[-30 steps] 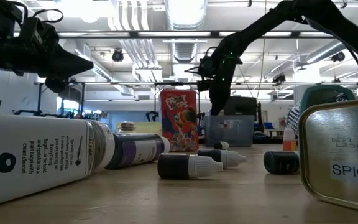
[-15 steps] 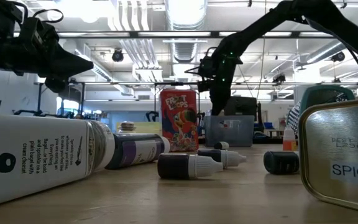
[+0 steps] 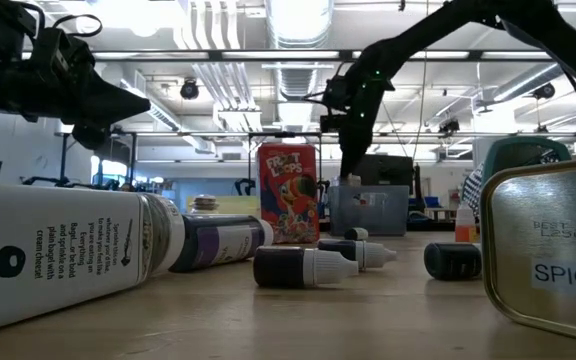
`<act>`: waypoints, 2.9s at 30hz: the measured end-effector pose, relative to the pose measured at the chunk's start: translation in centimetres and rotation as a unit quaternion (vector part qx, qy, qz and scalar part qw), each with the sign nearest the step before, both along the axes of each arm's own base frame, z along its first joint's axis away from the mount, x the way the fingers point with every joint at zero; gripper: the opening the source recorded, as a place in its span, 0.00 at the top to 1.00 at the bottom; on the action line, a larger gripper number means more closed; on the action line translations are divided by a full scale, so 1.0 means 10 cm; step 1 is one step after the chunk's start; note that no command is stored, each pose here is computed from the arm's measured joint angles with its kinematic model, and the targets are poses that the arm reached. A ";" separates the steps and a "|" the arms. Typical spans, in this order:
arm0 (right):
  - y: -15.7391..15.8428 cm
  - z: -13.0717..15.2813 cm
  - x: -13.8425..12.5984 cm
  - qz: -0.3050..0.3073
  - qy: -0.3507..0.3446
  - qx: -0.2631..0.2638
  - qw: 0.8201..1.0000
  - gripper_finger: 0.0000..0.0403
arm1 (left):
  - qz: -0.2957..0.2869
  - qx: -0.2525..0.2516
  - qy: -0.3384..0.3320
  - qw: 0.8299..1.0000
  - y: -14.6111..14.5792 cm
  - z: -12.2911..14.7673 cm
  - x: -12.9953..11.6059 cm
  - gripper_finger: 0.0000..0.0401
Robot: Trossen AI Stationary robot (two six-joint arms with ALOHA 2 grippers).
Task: Pick & Place Kitchen Items
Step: Put the small orange food coloring bottle into the blue bin
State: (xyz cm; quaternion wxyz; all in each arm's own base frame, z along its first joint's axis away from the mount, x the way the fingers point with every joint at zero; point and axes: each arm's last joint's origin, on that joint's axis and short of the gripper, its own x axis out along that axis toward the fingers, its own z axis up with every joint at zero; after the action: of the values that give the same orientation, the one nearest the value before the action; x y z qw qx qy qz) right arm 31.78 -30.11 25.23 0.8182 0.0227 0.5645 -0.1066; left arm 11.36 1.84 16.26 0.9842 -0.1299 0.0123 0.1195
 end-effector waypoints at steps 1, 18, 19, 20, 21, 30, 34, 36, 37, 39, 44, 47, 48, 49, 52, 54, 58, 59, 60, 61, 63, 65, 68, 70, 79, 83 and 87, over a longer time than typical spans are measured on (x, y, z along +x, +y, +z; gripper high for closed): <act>0.01 0.03 -0.01 0.000 -0.003 -0.003 1.000 0.12 | 0.000 0.000 0.000 1.000 0.00 0.00 0.00 0.92; 0.33 0.91 -0.31 -0.010 -0.084 -0.069 0.994 0.21 | 0.000 0.000 0.000 1.000 0.00 0.00 0.00 0.92; 0.36 0.97 -0.34 -0.010 -0.090 -0.074 0.993 0.21 | 0.000 0.000 0.000 1.000 0.00 0.00 0.00 0.92; 0.41 1.04 -0.37 -0.009 -0.095 -0.078 0.992 0.21 | 0.000 0.000 0.000 1.000 0.00 0.00 0.00 0.92; 0.45 1.09 -0.40 -0.008 -0.098 -0.081 0.992 0.21 | 0.000 0.000 0.000 1.000 0.00 0.00 0.00 0.92; 0.85 1.52 -0.63 0.005 -0.128 -0.099 0.987 0.18 | 0.000 0.000 0.000 1.000 0.00 0.00 0.00 0.92; 1.03 1.65 -0.72 0.013 -0.135 -0.099 0.986 0.19 | 0.000 0.000 0.000 1.000 0.00 0.00 0.00 0.92; 1.13 1.70 -0.75 0.019 -0.138 -0.097 0.985 0.22 | 0.000 0.000 0.000 1.000 0.00 0.00 0.00 0.92; 1.17 1.72 -0.76 0.022 -0.140 -0.096 0.985 0.23 | 0.000 0.000 0.000 1.000 0.00 0.00 0.00 0.92; 1.25 1.76 -0.77 0.023 -0.144 -0.091 0.985 0.25 | 0.000 0.000 0.000 1.000 0.00 0.00 0.00 0.92; 1.43 1.80 -0.76 0.038 -0.147 -0.080 0.985 0.31 | 0.000 0.000 0.000 1.000 0.00 0.00 0.00 0.92; 1.53 1.79 -0.74 0.052 -0.138 -0.069 0.987 0.34 | 0.000 0.000 0.000 1.000 0.00 0.00 0.00 0.92; 1.56 1.79 -0.73 0.057 -0.135 -0.066 0.987 0.34 | 0.000 0.000 0.000 1.000 0.00 0.00 0.00 0.92; 1.59 1.78 -0.72 0.061 -0.130 -0.061 0.988 0.35 | 0.000 0.000 0.000 1.000 0.00 0.00 0.00 0.92; 1.68 1.76 -0.69 0.064 -0.121 -0.044 0.990 0.38 | 0.000 0.000 0.000 1.000 0.00 0.00 0.00 0.92; 1.74 1.75 -0.68 0.065 -0.115 -0.032 0.991 0.40 | 0.000 0.000 0.000 1.000 0.00 0.00 0.00 0.92; 1.88 1.73 -0.64 0.079 -0.103 -0.016 0.991 0.43 | 0.000 0.000 0.000 1.000 0.00 0.00 0.00 0.92; 1.92 1.73 -0.63 0.082 -0.102 -0.013 0.991 0.44 | 0.000 0.000 0.000 1.000 0.00 0.00 0.00 0.92; 1.96 1.73 -0.62 0.084 -0.101 -0.009 0.991 0.44 | 0.000 0.000 0.000 1.000 0.00 0.00 0.00 0.92; 1.99 1.73 -0.61 0.087 -0.097 -0.004 0.991 0.45 | 0.000 0.000 0.000 1.000 0.00 0.00 0.00 0.92; 2.06 1.72 -0.60 0.092 -0.091 0.004 0.992 0.46 | 0.000 0.000 0.000 1.000 0.00 0.00 0.00 0.92; 2.14 1.70 -0.59 0.096 -0.080 0.014 0.992 0.47 | 0.000 0.000 0.000 1.000 0.00 0.00 0.00 0.92; 2.24 1.68 -0.58 0.099 -0.066 0.029 0.992 0.48 | 0.000 0.000 0.000 1.000 0.00 0.00 0.00 0.92; 2.31 1.67 -0.58 0.102 -0.057 0.038 0.992 0.48 | 0.000 0.000 0.000 1.000 0.00 0.00 0.00 0.92; 2.67 1.64 -0.51 0.134 -0.045 0.061 0.988 0.50 | 0.000 0.000 0.000 1.000 0.00 0.00 0.00 0.92; 2.83 1.54 -0.48 0.138 -0.022 0.058 0.989 0.50 | 0.000 0.000 0.000 1.000 0.00 0.00 0.00 0.92; 2.94 1.36 -0.45 0.129 0.014 0.051 0.990 0.51 | 0.000 0.000 0.000 1.000 0.00 0.00 0.00 0.92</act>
State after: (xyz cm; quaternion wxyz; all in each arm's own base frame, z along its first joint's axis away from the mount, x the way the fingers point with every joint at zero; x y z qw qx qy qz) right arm 27.26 -0.71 38.86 0.8151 -0.0100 0.5786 0.0282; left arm 11.36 1.84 16.26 0.9842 -0.1299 0.0120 0.1196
